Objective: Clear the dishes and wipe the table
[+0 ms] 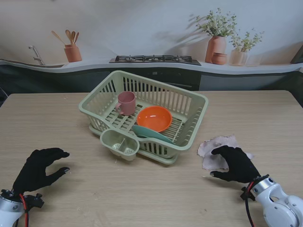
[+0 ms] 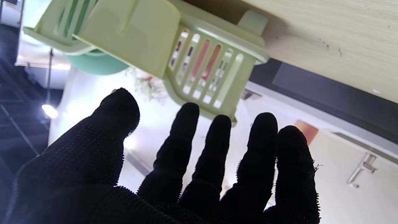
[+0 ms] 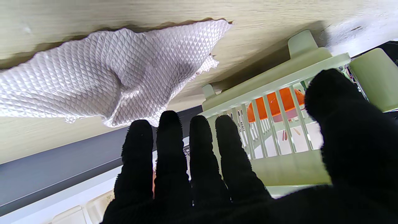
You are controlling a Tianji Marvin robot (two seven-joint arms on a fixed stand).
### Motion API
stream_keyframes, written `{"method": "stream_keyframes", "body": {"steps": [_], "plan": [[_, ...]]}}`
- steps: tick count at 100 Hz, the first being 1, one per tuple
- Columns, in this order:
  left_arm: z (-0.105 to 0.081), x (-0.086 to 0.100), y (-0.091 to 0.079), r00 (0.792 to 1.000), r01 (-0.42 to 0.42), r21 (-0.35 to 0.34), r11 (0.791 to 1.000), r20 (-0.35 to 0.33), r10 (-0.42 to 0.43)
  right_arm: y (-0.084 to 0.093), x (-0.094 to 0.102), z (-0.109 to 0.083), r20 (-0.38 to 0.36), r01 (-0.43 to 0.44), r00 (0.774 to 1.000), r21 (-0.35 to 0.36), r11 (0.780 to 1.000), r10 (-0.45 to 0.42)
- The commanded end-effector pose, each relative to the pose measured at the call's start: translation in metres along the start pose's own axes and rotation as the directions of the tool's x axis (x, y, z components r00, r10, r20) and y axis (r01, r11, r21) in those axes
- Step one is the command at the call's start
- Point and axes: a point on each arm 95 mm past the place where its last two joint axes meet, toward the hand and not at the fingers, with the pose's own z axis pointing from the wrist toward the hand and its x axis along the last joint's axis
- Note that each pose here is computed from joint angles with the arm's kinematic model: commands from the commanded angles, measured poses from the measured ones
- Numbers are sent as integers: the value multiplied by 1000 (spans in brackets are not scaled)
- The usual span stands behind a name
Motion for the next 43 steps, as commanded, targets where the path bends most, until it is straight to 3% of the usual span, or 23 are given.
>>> {"method": "stream_keyframes", "body": {"steps": [1,43], "plan": [[0,2,1,1000,4,-7,1000,1,-4,-4,3,-1,-1,-2,1000,17,1000,2],[0,2,1,1000,3,-3,1000,2,-3,-4,3,-1,3,-3,1000,21,1000,3]]}}
